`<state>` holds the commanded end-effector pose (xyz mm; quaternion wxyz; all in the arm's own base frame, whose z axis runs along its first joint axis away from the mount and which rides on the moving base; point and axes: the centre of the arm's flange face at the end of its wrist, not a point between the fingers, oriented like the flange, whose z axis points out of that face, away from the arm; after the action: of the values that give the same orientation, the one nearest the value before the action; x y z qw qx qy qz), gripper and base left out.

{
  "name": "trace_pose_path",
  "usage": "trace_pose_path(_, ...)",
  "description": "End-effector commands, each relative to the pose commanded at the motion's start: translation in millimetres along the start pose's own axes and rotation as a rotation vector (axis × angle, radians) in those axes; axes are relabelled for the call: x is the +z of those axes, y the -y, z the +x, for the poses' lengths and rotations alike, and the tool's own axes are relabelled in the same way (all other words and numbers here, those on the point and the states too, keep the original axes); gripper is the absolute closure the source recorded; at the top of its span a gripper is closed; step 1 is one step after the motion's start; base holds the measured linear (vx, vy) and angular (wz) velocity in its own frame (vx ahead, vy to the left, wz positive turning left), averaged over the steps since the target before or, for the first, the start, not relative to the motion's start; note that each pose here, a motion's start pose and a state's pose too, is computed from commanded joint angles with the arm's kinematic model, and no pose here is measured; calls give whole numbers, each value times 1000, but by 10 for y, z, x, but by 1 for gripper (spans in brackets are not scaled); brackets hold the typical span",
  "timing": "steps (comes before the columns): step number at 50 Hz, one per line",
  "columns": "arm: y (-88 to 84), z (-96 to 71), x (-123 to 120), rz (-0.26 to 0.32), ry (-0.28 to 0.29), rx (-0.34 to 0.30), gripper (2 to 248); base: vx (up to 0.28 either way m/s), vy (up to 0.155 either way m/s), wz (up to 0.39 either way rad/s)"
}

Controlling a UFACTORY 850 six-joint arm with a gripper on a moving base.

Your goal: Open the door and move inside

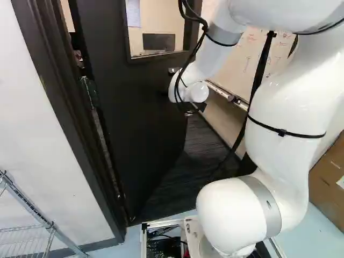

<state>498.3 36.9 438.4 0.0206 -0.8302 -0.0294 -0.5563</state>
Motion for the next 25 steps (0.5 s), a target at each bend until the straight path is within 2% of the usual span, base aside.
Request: trace_pose_path(25, 286, 107, 309, -9, -8, 76, 3, 0, 0, 0)
